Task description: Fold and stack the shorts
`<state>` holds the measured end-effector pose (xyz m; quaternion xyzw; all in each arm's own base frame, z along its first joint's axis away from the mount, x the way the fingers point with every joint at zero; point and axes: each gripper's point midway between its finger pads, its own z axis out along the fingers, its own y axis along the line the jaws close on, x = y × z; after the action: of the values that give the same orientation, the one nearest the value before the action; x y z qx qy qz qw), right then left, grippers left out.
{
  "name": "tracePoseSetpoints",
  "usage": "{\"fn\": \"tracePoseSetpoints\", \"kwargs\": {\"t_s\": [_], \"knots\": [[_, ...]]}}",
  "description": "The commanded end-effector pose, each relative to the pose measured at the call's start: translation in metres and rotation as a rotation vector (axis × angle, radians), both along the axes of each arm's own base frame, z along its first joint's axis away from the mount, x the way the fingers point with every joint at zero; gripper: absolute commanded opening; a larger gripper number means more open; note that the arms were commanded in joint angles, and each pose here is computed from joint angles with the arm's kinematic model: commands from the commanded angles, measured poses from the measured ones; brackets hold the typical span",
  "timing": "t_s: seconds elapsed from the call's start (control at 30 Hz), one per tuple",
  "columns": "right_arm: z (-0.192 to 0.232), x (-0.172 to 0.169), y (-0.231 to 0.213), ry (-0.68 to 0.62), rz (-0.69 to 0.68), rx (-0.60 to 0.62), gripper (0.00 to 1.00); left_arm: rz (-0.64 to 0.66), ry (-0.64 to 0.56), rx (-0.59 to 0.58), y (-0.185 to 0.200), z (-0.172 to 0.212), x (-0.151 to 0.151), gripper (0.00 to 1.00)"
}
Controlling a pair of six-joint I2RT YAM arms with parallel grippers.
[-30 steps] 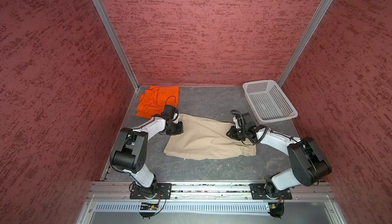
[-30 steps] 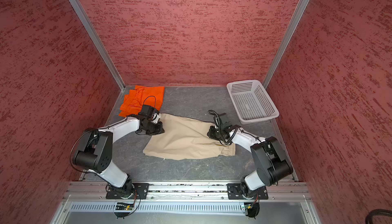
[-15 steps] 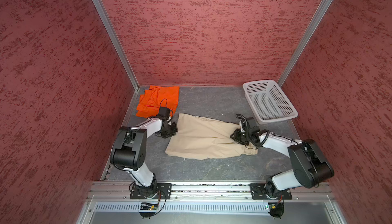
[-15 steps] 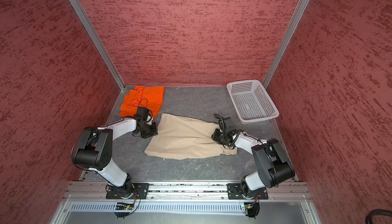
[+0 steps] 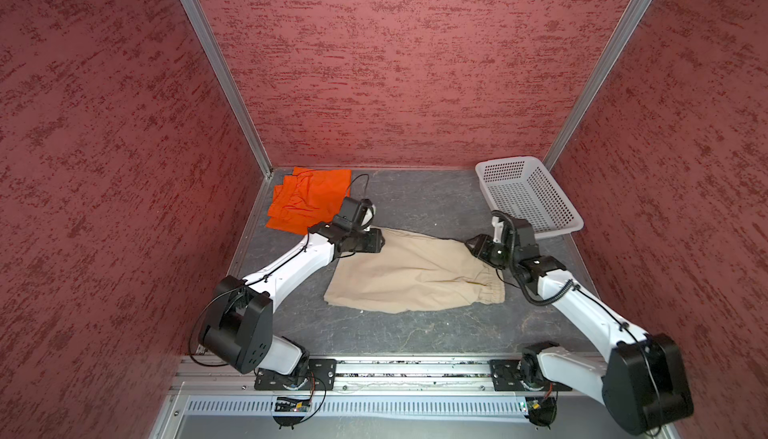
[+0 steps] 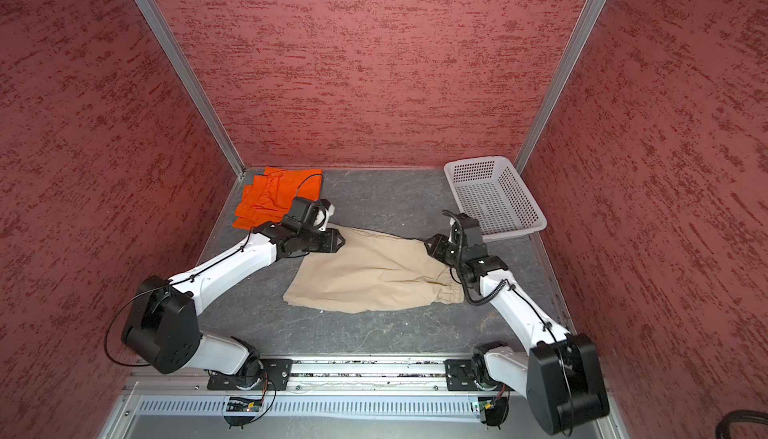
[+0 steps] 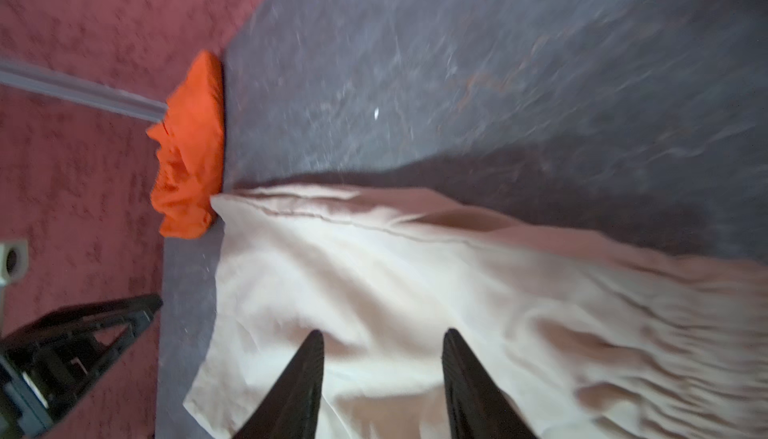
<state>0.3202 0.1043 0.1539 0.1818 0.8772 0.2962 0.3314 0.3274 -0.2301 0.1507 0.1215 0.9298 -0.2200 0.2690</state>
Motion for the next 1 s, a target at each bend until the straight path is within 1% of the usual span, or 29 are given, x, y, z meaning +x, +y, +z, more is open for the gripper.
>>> {"fn": "tracePoseSetpoints", "kwargs": {"t_s": [0.0, 0.1, 0.2, 0.27, 0.4, 0.43, 0.5, 0.6, 0.7, 0.77, 0.83, 0.9, 0.93, 0.97], "knots": [[0.007, -0.012, -0.04, 0.01, -0.1, -0.06, 0.55, -0.256, -0.155, 0.005, -0.061, 0.018, -0.008, 0.54], [0.006, -0.02, -0.074, 0.014, -0.179, -0.03, 0.58, -0.467, -0.231, -0.022, -0.118, 0.022, -0.028, 0.6], [-0.005, -0.024, -0.1, 0.036, -0.231, 0.054, 0.59, -0.658, -0.288, -0.038, -0.166, 0.016, -0.05, 0.65], [-0.012, -0.025, -0.111, 0.044, -0.255, 0.109, 0.58, -0.795, -0.316, -0.044, -0.197, 0.01, -0.07, 0.68], [-0.022, -0.028, -0.129, 0.045, -0.314, 0.188, 0.59, -1.062, -0.373, 0.012, -0.245, -0.02, -0.115, 0.73], [-0.024, -0.029, -0.131, 0.047, -0.327, 0.201, 0.6, -1.117, -0.384, 0.023, -0.255, -0.029, -0.126, 0.75], [-0.029, -0.031, -0.133, 0.057, -0.342, 0.215, 0.61, -1.181, -0.408, 0.06, -0.271, -0.049, -0.139, 0.78], [-0.038, -0.036, -0.129, 0.087, -0.344, 0.238, 0.63, -1.204, -0.453, 0.136, -0.29, -0.072, -0.141, 0.82], [-0.05, -0.042, -0.124, 0.124, -0.345, 0.27, 0.65, -1.182, -0.476, 0.224, -0.299, -0.096, -0.135, 0.83], [-0.059, -0.047, -0.121, 0.151, -0.347, 0.287, 0.67, -1.165, -0.485, 0.261, -0.301, -0.105, -0.131, 0.83], [-0.067, -0.051, -0.117, 0.18, -0.342, 0.305, 0.69, -1.143, -0.499, 0.286, -0.3, -0.115, -0.127, 0.77], [-0.077, -0.058, -0.113, 0.227, -0.341, 0.318, 0.7, -1.115, -0.505, 0.312, -0.297, -0.124, -0.122, 0.68], [-0.081, -0.06, -0.111, 0.243, -0.337, 0.327, 0.71, -1.093, -0.507, 0.326, -0.295, -0.127, -0.118, 0.6], [-0.086, -0.064, -0.109, 0.264, -0.336, 0.334, 0.72, -1.057, -0.512, 0.339, -0.294, -0.128, -0.114, 0.46]]}}
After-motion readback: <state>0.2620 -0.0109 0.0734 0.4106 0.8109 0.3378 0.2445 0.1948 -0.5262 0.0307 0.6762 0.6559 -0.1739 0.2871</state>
